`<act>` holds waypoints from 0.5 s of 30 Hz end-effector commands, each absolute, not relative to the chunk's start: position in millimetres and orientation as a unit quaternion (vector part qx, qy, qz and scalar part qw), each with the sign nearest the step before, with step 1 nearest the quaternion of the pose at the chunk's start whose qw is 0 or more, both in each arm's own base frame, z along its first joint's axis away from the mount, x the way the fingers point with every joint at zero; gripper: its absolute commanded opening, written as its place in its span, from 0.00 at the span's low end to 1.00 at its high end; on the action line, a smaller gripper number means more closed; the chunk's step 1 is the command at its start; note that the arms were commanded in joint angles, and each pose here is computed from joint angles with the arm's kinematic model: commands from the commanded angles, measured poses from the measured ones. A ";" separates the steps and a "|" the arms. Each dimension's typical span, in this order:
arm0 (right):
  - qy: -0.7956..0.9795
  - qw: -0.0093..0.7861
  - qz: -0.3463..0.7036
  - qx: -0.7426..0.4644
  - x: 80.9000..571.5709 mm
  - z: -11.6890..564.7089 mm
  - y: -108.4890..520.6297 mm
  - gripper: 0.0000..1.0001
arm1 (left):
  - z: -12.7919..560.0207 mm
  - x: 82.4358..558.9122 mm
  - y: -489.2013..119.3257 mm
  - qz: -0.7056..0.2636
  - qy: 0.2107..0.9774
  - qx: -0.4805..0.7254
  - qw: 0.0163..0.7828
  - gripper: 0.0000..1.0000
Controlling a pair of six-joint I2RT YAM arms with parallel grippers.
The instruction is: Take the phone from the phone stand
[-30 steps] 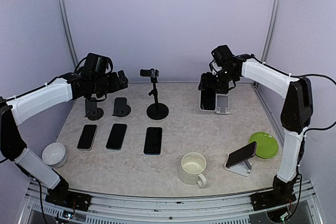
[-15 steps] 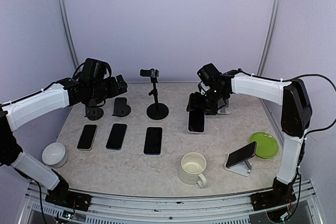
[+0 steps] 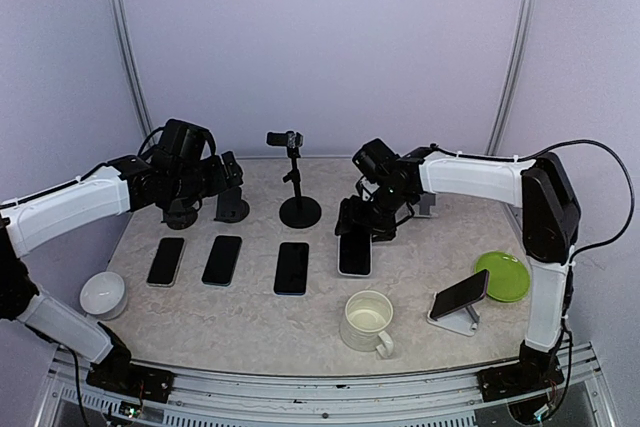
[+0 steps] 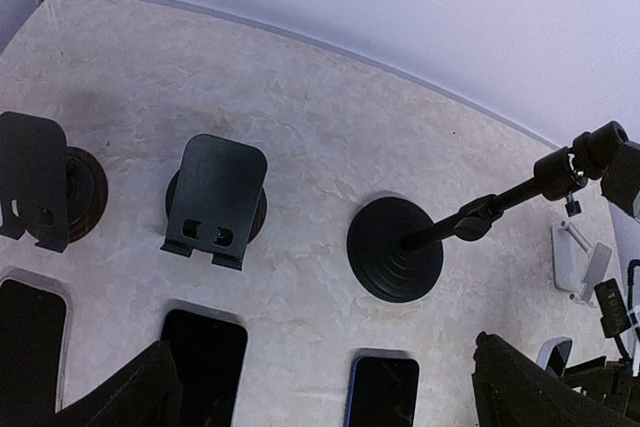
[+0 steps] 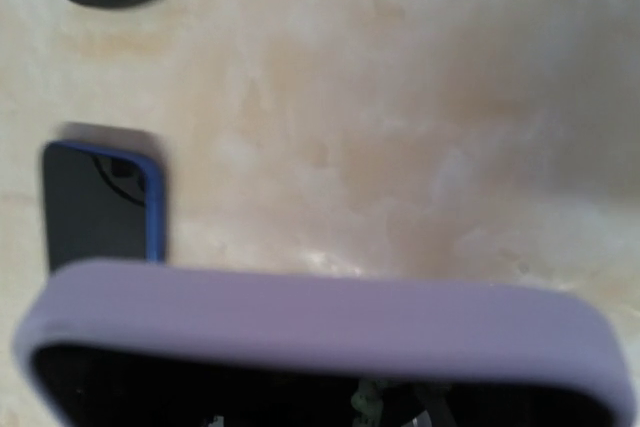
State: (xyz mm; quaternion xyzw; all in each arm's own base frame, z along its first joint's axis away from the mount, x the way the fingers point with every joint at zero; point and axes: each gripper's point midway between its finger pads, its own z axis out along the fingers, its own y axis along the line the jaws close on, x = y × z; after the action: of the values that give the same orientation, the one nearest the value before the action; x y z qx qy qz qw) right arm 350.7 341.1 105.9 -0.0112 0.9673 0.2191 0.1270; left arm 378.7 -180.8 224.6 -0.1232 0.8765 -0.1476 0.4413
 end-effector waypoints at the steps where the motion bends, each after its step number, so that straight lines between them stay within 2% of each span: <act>1: 0.968 0.090 0.234 -0.010 340.8 89.0 351.7 0.55 | 226.5 372.7 -176.5 -0.142 0.875 -0.131 0.444 0.99; 15: 0.975 0.036 0.219 0.006 321.9 39.5 349.6 0.56 | 211.8 357.4 -172.0 -0.134 0.882 -0.137 0.430 0.99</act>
State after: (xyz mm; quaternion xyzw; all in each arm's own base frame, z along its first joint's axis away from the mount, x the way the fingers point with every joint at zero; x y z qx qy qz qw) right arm 325.6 341.8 48.7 0.0022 0.9762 0.2118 0.0466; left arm 364.7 -177.4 206.4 -0.1308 0.8858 -0.1354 0.4242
